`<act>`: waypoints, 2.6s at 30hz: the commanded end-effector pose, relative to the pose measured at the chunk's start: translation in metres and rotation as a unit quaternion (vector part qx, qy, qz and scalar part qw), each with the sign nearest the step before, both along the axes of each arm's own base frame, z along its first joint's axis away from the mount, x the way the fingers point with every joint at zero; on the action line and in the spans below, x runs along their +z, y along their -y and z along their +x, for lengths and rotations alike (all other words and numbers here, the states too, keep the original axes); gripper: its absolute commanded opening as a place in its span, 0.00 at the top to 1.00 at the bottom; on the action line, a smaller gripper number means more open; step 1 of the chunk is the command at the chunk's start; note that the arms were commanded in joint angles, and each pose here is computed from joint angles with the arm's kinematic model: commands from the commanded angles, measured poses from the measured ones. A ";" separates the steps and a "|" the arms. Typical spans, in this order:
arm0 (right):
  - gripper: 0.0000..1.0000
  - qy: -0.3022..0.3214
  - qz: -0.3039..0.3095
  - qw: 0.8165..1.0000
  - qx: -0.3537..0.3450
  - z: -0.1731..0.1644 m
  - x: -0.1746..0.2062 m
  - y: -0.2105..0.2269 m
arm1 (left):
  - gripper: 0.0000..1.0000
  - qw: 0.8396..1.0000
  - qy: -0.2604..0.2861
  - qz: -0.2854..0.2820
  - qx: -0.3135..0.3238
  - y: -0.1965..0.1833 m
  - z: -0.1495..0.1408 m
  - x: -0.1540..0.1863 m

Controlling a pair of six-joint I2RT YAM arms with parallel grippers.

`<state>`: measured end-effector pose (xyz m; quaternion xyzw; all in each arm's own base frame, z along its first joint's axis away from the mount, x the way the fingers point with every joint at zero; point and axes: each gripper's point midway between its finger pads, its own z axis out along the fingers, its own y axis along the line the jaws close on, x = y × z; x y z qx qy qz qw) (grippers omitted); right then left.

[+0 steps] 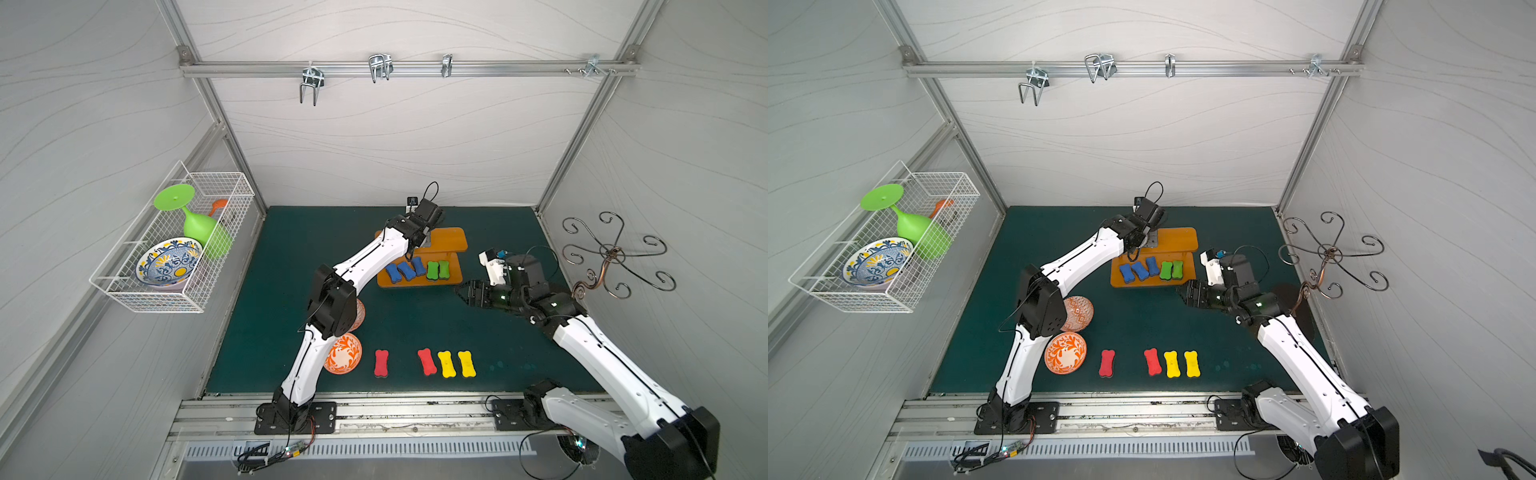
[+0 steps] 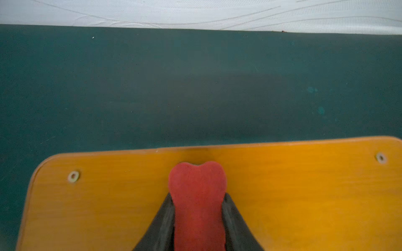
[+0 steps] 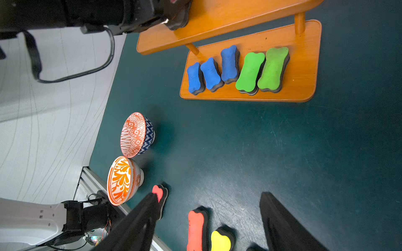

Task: Remove the whiteboard erasers from the shelf
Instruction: Pick up the whiteboard eraser from the shelf, then place the whiteboard eraser at the center of the board.

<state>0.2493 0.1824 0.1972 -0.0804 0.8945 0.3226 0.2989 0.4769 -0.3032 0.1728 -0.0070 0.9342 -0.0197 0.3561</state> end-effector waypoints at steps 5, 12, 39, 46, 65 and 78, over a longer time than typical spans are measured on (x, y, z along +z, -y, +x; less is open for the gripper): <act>0.21 0.018 0.013 1.000 -0.014 0.005 0.024 0.009 | 0.84 0.999 0.000 -0.047 -0.007 -0.018 -0.081 0.057; 0.21 0.032 0.066 0.997 -0.032 0.000 0.046 0.013 | 0.84 0.995 -0.078 -0.049 -0.028 -0.038 -0.217 -0.003; 0.20 0.086 0.063 0.993 -0.055 -0.017 0.054 0.032 | 0.84 0.961 -0.264 0.015 -0.085 -0.022 -0.332 -0.131; 0.20 0.082 0.060 0.994 -0.050 -0.019 0.050 0.031 | 0.84 0.963 -0.256 0.005 -0.079 -0.018 -0.329 -0.134; 0.20 0.078 0.053 0.994 -0.052 -0.020 0.049 0.033 | 0.75 0.968 -0.247 0.001 -0.043 -0.045 -0.330 -0.139; 0.20 0.076 0.049 0.995 -0.050 -0.023 0.048 0.034 | 0.71 0.965 -0.253 -0.008 -0.068 -0.023 -0.326 -0.142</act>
